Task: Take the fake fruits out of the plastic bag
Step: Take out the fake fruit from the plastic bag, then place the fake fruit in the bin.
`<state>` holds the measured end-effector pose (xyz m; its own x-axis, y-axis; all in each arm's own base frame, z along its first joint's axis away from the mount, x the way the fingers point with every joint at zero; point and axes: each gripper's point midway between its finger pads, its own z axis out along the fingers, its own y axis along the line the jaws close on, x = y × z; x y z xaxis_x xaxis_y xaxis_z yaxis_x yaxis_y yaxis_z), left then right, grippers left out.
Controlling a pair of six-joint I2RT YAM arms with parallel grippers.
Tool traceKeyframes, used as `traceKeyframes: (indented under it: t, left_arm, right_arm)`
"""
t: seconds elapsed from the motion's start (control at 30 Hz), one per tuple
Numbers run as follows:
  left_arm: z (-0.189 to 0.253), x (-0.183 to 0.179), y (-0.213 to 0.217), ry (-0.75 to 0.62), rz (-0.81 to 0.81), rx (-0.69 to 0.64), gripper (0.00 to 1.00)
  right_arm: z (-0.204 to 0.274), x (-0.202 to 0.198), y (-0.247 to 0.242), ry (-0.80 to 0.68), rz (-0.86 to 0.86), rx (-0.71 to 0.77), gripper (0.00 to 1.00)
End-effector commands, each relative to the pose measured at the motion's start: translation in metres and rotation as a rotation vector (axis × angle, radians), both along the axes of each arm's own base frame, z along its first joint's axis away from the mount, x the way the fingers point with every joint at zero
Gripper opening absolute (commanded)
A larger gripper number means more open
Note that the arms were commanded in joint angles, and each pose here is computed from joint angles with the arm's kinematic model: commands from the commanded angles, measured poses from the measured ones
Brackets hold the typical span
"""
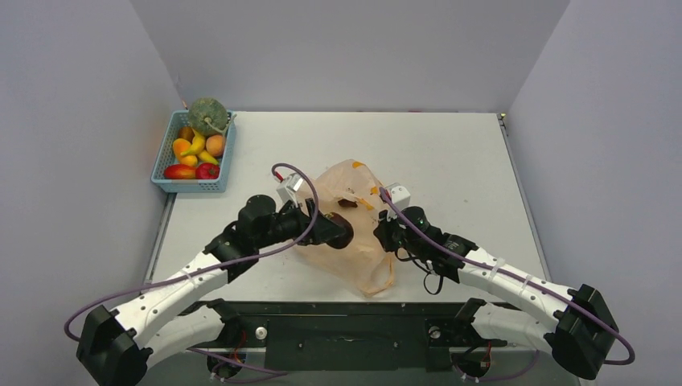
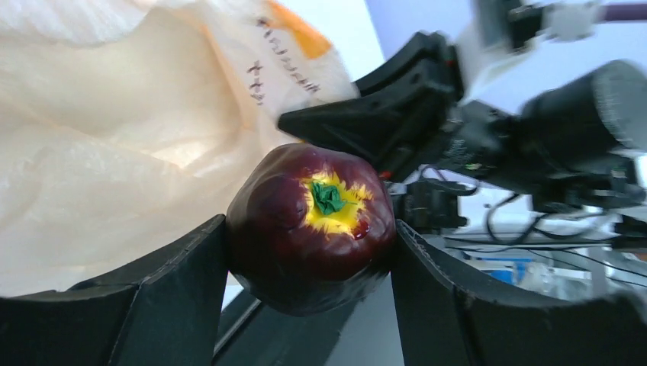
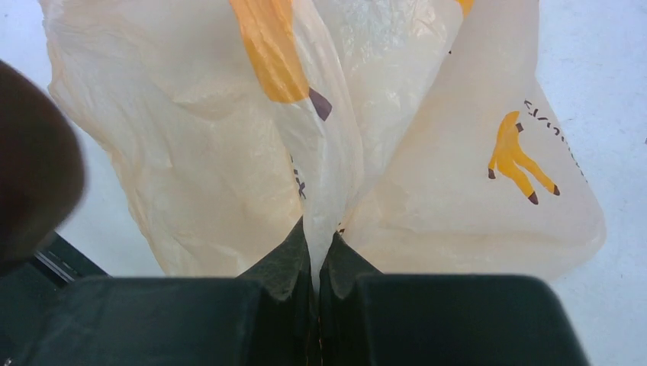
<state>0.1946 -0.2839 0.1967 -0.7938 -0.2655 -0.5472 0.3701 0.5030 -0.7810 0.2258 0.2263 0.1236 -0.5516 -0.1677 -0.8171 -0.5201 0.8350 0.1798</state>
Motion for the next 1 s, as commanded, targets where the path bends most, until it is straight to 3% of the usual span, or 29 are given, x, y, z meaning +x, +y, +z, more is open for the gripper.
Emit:
traceKeyframes:
  t: [0.0,0.1,0.4,0.6,0.7,0.97]
  left_arm:
    - [0.080,-0.009,0.014,-0.050,-0.079,-0.090,0.06]
    - [0.114,0.007,0.041,-0.112,-0.014,-0.077,0.05]
    - [0.125,0.106,0.176,-0.118,0.421,0.087,0.03]
    - [0.080,0.175,0.301,-0.047,0.835,0.198,0.00]
    - [0.059,0.189,0.360,-0.024,1.030,0.289,0.00]
    - [0.021,0.236,0.417,-0.032,1.174,0.381,0.03]
  right_arm:
    - [0.017,0.009,0.009,-0.046,-0.003,0.067,0.00]
    - [0.018,0.008,0.008,-0.052,-0.004,0.079,0.00]
    - [0.022,-0.009,0.006,-0.049,0.068,0.093,0.00]
    - [0.022,-0.010,0.002,-0.067,0.059,0.094,0.00]
    - [0.023,-0.009,0.004,-0.062,0.060,0.103,0.00]
    - [0.011,-0.013,0.016,-0.013,0.086,0.138,0.00]
